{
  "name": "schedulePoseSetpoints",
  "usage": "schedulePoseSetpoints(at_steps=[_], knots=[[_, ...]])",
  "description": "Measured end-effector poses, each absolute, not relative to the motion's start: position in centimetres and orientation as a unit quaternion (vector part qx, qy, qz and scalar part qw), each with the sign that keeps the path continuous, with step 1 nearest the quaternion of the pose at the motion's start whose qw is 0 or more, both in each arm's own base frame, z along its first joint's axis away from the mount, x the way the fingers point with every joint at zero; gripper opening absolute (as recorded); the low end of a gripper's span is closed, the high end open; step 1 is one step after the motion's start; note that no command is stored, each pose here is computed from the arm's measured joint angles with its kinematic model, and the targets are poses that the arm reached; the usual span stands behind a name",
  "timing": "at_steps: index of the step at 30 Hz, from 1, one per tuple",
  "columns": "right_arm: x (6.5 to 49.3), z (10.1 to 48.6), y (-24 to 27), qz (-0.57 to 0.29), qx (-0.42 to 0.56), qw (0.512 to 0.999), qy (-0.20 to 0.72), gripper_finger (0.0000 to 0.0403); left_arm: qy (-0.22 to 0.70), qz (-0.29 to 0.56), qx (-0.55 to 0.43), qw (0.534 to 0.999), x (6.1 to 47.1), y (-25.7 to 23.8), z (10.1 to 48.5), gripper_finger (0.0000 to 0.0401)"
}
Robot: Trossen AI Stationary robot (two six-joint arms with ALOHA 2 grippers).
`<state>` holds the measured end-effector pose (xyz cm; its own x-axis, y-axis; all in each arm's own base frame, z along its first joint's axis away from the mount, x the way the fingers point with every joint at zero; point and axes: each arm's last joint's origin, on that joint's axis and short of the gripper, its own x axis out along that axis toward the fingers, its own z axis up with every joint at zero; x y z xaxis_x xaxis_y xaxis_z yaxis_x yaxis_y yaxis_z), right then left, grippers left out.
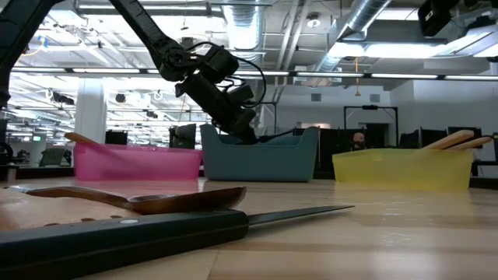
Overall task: Pick & Place Kitchen Items
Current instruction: Put the black knife into the blue bin
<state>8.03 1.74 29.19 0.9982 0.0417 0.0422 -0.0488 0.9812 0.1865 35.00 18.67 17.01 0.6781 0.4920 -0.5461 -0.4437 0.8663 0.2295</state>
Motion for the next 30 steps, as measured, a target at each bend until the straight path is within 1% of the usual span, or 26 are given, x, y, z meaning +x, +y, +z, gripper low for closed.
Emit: schedulePoseSetpoints(at_steps=[4,10,19,30], knots=[[8.0,29.2,1.7,0.023,0.094,0.995,-0.019,0.0126,0.308,0.257,0.03,0.916,35.2,18.6,16.7,0.0049],[8.0,29.2,1.7,0.023,0.094,0.995,-0.019,0.0126,0.338,0.255,0.01,0.906,35.3,18.7,14.4,0.0049],[8.0,29.1,1.7,0.022,0.092,0.995,-0.013,0.0126,0.328,0.259,0.0,0.908,35.3,18.7,14.9,0.005],[8.0,29.0,1.7,0.022,0.091,0.996,-0.008,0.0126,0.334,0.248,-0.006,0.909,35.4,18.7,14.3,0.0093]])
